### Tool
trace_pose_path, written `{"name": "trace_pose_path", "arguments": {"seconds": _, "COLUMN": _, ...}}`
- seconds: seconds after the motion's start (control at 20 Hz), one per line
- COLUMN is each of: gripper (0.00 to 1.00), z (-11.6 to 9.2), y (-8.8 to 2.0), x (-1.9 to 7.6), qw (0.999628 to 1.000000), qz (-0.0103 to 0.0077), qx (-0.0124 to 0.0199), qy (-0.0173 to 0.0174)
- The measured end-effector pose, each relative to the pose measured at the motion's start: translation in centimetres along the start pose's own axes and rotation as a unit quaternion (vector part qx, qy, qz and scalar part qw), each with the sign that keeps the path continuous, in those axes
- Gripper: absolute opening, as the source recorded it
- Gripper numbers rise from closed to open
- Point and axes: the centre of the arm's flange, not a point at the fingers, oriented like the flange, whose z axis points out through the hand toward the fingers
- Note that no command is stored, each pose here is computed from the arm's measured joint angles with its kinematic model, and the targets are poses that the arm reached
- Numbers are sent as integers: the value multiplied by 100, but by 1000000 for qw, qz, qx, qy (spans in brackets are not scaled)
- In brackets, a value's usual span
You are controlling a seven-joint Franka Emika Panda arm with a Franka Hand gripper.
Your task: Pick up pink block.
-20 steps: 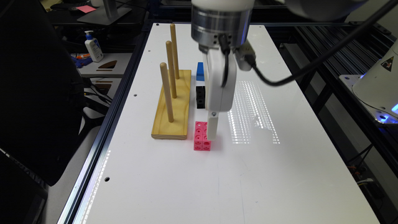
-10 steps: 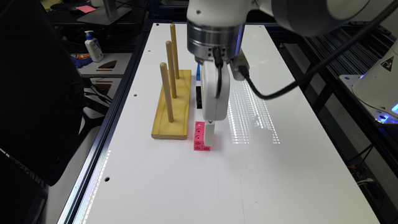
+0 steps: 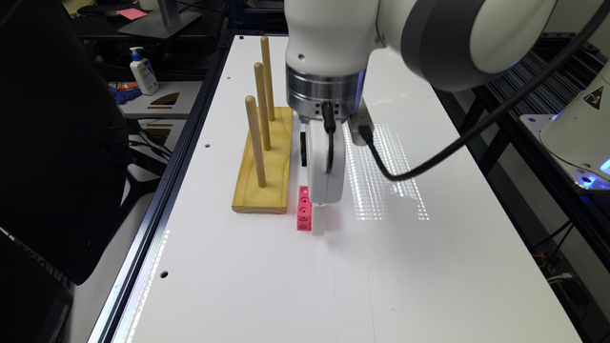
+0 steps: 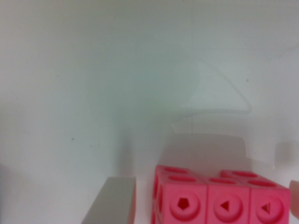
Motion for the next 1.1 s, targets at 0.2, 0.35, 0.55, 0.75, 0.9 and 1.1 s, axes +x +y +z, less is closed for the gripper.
{"name": "trace_pose_path", "arguments": {"seconds": 0.2, "gripper": 100, "z": 57, "y": -15, "x": 14, "qw": 999993, "qz": 389, "qx": 2880, "qy": 2532}}
{"name": "trace_pose_path", "arguments": {"seconds": 0.35, "gripper": 100, "z": 57, "y": -18, "x": 14, "qw": 999991, "qz": 571, "qx": 3040, "qy": 2871}}
{"name": "trace_pose_path", "arguments": {"seconds": 0.55, "gripper": 0, "z": 57, "y": -17, "x": 17, "qw": 999990, "qz": 1134, "qx": 3180, "qy": 2825}}
{"name": "trace_pose_path", "arguments": {"seconds": 0.75, "gripper": 0, "z": 57, "y": -17, "x": 17, "qw": 999990, "qz": 1184, "qx": 3253, "qy": 2742}}
{"name": "trace_pose_path", "arguments": {"seconds": 0.9, "gripper": 0, "z": 56, "y": -4, "x": 29, "qw": 999991, "qz": 2210, "qx": 1755, "qy": 3022}}
{"name": "trace_pose_path", "arguments": {"seconds": 1.1, "gripper": 0, "z": 55, "y": 4, "x": 38, "qw": 999989, "qz": 3049, "qx": 1244, "qy": 3433}}
